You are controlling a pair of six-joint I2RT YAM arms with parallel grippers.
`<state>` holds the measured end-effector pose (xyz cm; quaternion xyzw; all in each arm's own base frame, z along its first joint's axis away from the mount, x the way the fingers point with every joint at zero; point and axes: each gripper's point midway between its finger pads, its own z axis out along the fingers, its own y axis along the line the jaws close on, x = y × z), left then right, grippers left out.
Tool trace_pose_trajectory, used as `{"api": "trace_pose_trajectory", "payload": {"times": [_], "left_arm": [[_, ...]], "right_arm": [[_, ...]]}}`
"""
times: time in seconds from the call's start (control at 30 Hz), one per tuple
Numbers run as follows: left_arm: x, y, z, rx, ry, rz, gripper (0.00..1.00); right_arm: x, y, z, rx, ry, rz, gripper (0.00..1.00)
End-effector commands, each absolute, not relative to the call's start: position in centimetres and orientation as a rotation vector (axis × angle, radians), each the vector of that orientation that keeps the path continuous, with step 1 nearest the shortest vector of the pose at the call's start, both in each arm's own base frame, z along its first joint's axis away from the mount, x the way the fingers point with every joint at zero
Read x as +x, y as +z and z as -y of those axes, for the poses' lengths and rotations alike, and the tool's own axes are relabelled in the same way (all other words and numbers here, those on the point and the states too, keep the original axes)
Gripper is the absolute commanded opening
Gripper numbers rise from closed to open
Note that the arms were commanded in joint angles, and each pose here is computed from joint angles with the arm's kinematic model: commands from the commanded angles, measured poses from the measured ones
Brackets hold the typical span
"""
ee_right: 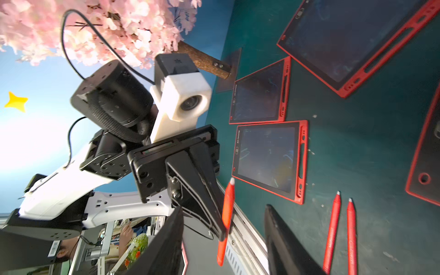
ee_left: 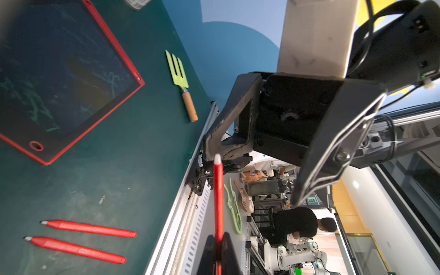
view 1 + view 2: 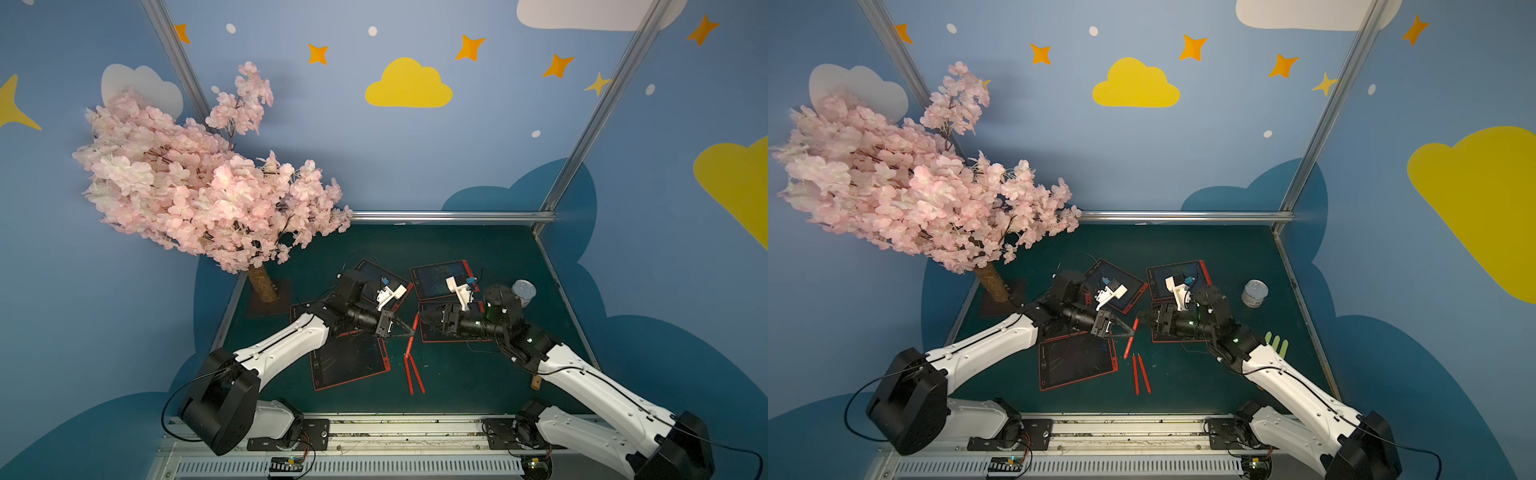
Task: Place the stylus back onto the writing tablet
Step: Pick up the stylus from the center of the board.
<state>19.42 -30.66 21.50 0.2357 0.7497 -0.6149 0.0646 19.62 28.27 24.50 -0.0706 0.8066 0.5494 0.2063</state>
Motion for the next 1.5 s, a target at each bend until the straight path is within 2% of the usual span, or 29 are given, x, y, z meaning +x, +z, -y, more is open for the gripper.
{"api": "trace_pose_trajectory", "payload": {"times": [0.0, 0.83, 0.9, 1.03, 1.3, 1.47], "left_arm": [[19.0, 23.8, 30.6, 0.789, -1.943, -2.150, 0.02], [19.8, 24.3, 31.3, 0.777, -2.015, -2.138, 0.03], [19.9, 24.3, 31.3, 0.774, -2.017, -2.141, 0.05], [20.3, 24.0, 31.3, 0.753, -1.962, -2.177, 0.25], [22.4, 22.4, 29.7, 0.635, -1.572, -2.345, 0.60], [22.7, 22.8, 28.2, 0.637, -1.321, -2.350, 0.92]], "right_arm": [[19.4, 26.4, -28.9, -0.259, 1.585, -2.199, 0.47], [19.3, 26.4, -29.6, -0.288, 1.640, -2.184, 0.00], [19.3, 26.5, -29.5, -0.293, 1.637, -2.182, 0.00], [19.2, 26.6, -29.1, -0.288, 1.605, -2.190, 0.00], [20.0, 25.3, -26.6, -0.197, 1.377, -2.244, 0.00], [20.6, 24.6, -24.8, -0.125, 1.238, -2.264, 0.00]]}}
